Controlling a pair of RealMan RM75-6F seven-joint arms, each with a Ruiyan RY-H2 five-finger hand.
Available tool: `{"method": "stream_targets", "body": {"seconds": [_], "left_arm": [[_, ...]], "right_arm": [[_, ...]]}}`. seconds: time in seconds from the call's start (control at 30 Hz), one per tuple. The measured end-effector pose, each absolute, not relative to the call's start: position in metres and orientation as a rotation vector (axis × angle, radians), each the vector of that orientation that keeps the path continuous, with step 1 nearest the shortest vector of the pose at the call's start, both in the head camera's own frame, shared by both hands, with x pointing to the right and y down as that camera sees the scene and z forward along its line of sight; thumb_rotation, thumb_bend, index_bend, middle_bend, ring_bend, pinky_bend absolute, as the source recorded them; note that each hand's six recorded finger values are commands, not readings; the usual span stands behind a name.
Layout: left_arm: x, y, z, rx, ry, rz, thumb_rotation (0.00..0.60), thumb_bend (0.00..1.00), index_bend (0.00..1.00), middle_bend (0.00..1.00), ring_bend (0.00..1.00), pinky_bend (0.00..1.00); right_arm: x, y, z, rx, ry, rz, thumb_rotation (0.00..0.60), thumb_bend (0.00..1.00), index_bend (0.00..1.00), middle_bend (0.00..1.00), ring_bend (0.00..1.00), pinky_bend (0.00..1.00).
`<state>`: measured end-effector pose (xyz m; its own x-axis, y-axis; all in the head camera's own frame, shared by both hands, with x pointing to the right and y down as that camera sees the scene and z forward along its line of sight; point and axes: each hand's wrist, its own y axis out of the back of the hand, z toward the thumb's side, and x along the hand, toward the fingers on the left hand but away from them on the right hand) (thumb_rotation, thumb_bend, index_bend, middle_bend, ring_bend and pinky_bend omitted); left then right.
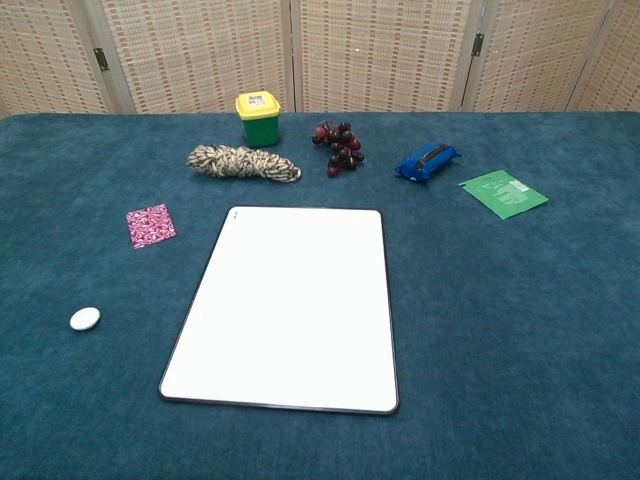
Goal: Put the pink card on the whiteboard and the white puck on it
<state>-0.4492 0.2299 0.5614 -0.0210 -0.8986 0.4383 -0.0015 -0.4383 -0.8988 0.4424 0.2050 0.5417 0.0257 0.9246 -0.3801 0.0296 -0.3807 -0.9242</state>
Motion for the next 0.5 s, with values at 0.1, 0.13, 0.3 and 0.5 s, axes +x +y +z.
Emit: {"method": "stream_targets", "body": {"seconds": [0.1, 0.13, 0.3, 0.5], "left_arm": [[-0.448, 0.229, 0.563, -1.525, 0.963, -1.556, 0.600, 0.20, 0.00, 0.00, 0.00, 0.00], [-0.448, 0.229, 0.563, -1.524, 0.962, -1.556, 0.600, 0.20, 0.00, 0.00, 0.00, 0.00], [-0.445, 0.227, 0.562, -1.527, 0.959, -1.546, 0.600, 0.20, 0.00, 0.00, 0.00, 0.00], [-0.439, 0.220, 0.563, -1.546, 0.956, -1.524, 0.600, 0.20, 0.00, 0.00, 0.00, 0.00]], "right_arm": [[0.443, 0.205, 0.542, -1.529, -1.012, 1.452, 0.600, 0.34, 0.00, 0.03, 0.09, 0.00], [0.443, 0.205, 0.541, -1.529, -1.013, 1.451, 0.600, 0.34, 0.00, 0.03, 0.09, 0.00], [0.445, 0.205, 0.539, -1.521, -1.022, 1.448, 0.600, 0.34, 0.00, 0.04, 0.09, 0.00], [0.448, 0.207, 0.536, -1.509, -1.034, 1.452, 0.600, 0.34, 0.00, 0.03, 0.08, 0.00]]}}
